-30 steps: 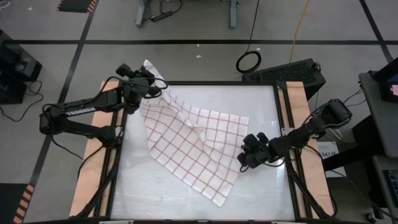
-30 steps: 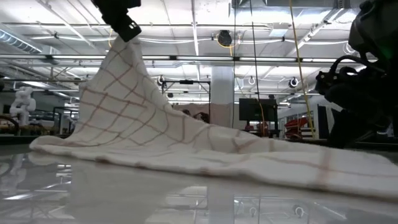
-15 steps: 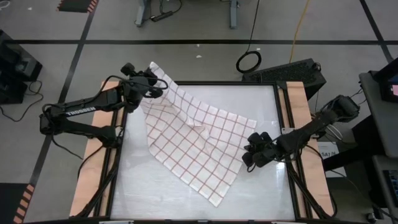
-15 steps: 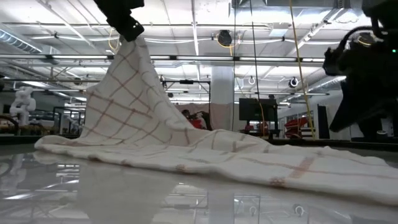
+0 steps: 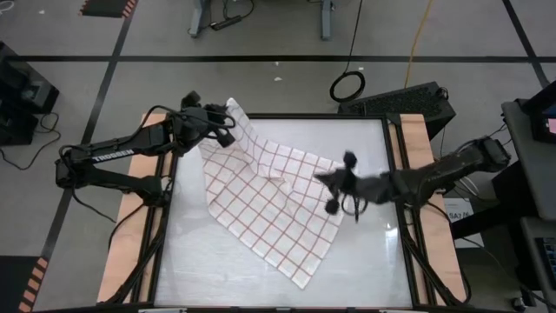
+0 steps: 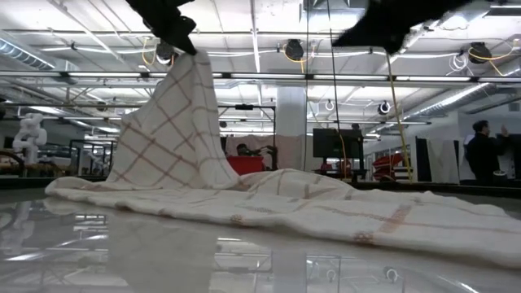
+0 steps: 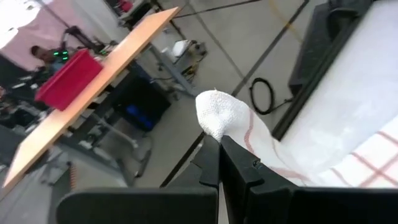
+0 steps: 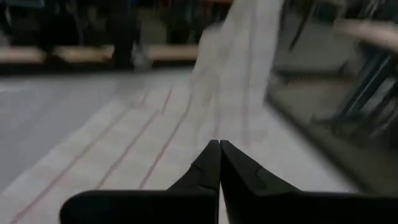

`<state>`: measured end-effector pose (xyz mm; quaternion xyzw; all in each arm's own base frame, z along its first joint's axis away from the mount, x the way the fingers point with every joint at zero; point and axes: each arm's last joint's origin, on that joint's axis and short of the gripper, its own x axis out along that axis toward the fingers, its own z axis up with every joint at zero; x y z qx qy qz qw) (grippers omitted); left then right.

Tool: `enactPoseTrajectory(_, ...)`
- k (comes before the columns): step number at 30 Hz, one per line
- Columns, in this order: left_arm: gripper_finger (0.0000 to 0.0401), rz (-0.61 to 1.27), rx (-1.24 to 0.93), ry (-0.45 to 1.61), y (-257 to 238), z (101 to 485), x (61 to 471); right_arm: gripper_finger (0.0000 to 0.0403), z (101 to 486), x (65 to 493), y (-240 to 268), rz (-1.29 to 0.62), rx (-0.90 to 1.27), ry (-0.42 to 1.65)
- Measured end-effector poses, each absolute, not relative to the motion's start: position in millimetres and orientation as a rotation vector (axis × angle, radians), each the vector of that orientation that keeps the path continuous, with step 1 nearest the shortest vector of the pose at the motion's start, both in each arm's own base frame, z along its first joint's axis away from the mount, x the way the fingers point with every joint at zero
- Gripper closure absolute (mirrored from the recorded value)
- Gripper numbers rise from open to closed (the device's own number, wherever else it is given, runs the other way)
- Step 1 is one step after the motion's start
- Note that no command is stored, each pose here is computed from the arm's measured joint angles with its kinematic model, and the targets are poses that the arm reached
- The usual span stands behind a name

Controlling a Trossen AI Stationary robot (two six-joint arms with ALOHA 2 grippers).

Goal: Roll towel
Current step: Fold the white checkered towel

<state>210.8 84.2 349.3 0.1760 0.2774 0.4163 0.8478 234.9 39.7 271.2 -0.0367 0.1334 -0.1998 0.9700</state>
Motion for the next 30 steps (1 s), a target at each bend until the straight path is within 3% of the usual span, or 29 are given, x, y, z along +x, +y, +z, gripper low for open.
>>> enactPoseTrajectory(8, 0.0399, 0.777, 0.333, 0.547, 78, 349, 215, 0.0351, 342, 270, -39, -0.191, -0.167, 0.040)
enactPoseTrajectory(12, 0.0399, 0.749, 0.312, 0.527, 74, 350, 217, 0.0309, 342, 293, -73, -0.076, -0.155, 0.187)
enactPoseTrajectory(16, 0.0399, 0.731, 0.289, 0.522, 72, 349, 217, 0.0281, 326, 308, -96, -0.089, -0.151, 0.351)
enactPoseTrajectory(30, 0.0399, 0.582, 0.278, 0.505, 60, 347, 224, 0.0190, 349, 370, -124, -0.001, -0.204, 0.186)
